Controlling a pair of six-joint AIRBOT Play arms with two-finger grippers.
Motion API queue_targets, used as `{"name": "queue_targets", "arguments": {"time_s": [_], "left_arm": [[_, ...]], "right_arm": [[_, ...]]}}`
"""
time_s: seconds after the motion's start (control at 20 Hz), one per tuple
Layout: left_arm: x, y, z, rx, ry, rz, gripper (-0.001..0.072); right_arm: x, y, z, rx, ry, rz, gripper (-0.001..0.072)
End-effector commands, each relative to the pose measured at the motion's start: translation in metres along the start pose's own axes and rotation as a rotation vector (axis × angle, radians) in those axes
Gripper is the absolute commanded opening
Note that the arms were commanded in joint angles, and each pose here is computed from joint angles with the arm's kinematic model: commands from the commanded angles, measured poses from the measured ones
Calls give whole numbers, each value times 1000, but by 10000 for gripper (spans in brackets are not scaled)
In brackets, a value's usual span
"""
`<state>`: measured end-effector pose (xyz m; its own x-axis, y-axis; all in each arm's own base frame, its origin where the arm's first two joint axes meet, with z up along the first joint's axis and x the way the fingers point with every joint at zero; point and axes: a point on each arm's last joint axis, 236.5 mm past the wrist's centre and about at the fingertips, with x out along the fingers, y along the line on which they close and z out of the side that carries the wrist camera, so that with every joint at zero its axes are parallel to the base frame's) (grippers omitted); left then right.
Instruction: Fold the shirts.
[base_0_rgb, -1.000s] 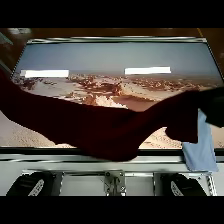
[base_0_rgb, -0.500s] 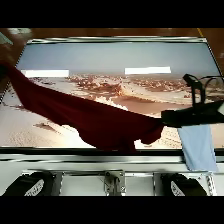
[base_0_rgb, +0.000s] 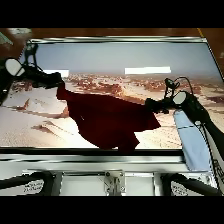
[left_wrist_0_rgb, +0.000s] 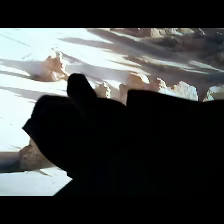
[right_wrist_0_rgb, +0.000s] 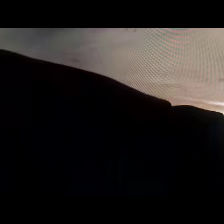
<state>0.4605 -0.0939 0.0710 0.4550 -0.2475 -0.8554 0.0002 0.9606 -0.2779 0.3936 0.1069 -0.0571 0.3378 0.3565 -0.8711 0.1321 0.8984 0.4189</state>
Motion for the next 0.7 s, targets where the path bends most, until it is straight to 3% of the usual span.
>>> {"name": "queue_targets", "arguments": {"time_s": [0.0,0.05,0.1,0.15,0.2,0.35,0.5,0.65], "left_arm": [[47,-12,-28,-84,154,-83,56],[46,-11,-32,-82,170,-80,181],[41,-9,-33,-84,175,-78,335],[32,-4,-33,-86,180,-69,535],[18,7,-33,-81,189,-40,603],[-35,48,-46,-70,227,65,602],[-73,55,-84,-74,307,63,602],[-60,26,-153,-122,426,-64,605]], "right_arm": [[33,-1,-2,113,25,41,70],[31,1,0,120,19,50,111],[25,3,3,116,19,58,317],[16,5,7,78,23,68,570],[1,6,10,-1,33,76,637],[-62,-34,18,-201,84,-62,637],[-124,-116,17,-207,108,-324,636],[-130,-134,9,10,71,-202,636]]}}
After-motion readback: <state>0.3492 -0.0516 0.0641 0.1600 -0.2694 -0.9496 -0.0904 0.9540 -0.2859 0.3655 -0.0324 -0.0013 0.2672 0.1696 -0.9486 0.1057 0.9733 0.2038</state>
